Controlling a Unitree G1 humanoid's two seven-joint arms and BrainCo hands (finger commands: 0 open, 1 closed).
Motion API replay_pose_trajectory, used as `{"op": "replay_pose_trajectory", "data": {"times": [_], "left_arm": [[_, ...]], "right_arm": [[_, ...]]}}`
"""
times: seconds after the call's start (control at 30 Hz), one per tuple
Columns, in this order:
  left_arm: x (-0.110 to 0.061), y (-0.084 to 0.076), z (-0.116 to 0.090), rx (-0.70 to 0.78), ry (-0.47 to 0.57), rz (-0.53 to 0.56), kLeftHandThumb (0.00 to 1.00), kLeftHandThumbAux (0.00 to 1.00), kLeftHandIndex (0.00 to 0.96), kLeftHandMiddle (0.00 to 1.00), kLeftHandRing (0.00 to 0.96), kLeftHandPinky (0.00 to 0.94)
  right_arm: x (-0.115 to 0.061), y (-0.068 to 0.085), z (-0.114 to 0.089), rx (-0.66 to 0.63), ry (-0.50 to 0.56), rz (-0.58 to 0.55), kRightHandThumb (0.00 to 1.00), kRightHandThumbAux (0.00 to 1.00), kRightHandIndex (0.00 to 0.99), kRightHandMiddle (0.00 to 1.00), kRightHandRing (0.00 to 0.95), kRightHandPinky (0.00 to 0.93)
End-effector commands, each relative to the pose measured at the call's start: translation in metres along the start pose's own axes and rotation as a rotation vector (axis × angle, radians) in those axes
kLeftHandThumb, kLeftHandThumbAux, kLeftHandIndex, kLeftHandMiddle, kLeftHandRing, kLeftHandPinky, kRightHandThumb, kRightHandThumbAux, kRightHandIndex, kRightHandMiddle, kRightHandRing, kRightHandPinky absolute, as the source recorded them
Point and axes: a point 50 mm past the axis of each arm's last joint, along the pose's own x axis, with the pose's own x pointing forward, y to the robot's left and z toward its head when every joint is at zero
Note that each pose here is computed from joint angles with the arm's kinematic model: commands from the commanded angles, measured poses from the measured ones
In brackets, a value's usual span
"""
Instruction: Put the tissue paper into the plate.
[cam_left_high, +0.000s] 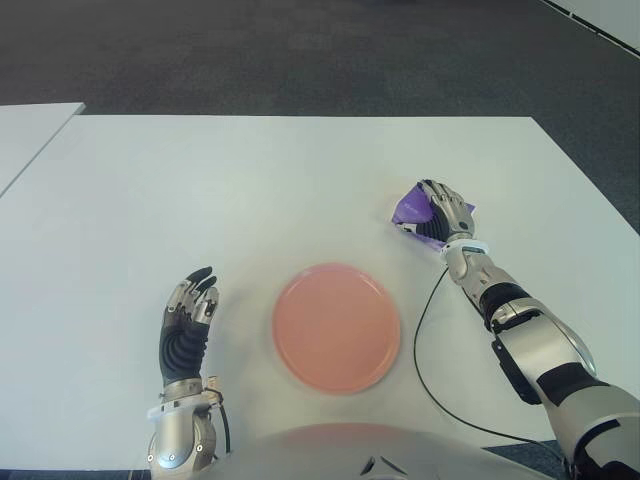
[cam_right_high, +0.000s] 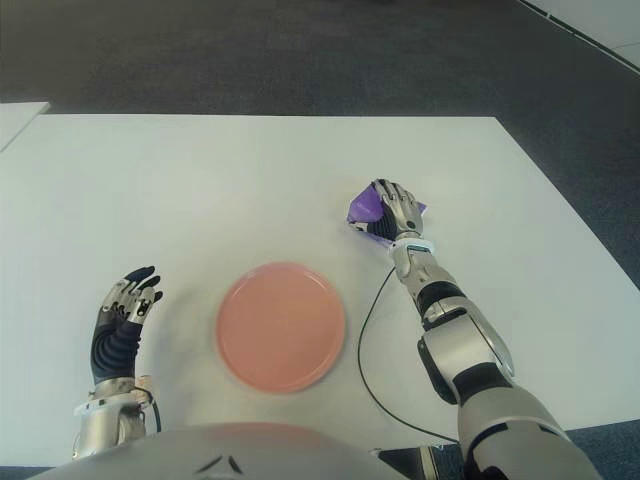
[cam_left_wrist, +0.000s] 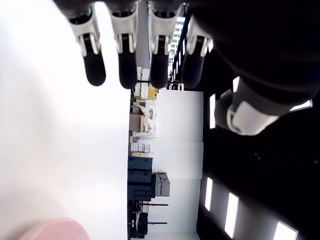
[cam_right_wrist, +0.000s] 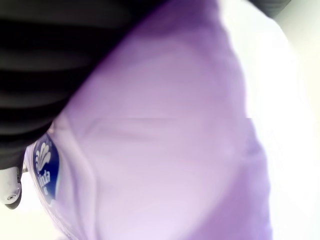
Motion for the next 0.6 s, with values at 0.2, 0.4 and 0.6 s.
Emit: {"op": "replay_pose_trajectory", "data": {"times": [0.2,0.4,0.6], "left_arm": [[-0.004,0.0,0.001,0.011,0.009,-0.013,0.238,0.524,0.239,0.206,0.213,0.23],[-0.005,0.004,0.002,0.013,0.01,-0.013,0.239,0.528,0.245,0.198,0.201,0.207],[-0.007,0.008,0.004,0.032,0.007,-0.009,0.231,0.528,0.24,0.192,0.19,0.199]], "right_arm": [[-0.02,0.037,0.0,-0.045,0.047,0.159,0.351,0.486,0.0,0.047,0.041,0.084],[-0.024,0.044,0.003,-0.048,0.054,0.186,0.344,0.482,0.0,0.045,0.041,0.088],[-0.026,0.051,0.009,-0.028,0.065,0.218,0.337,0.478,0.0,0.047,0.04,0.084]]}}
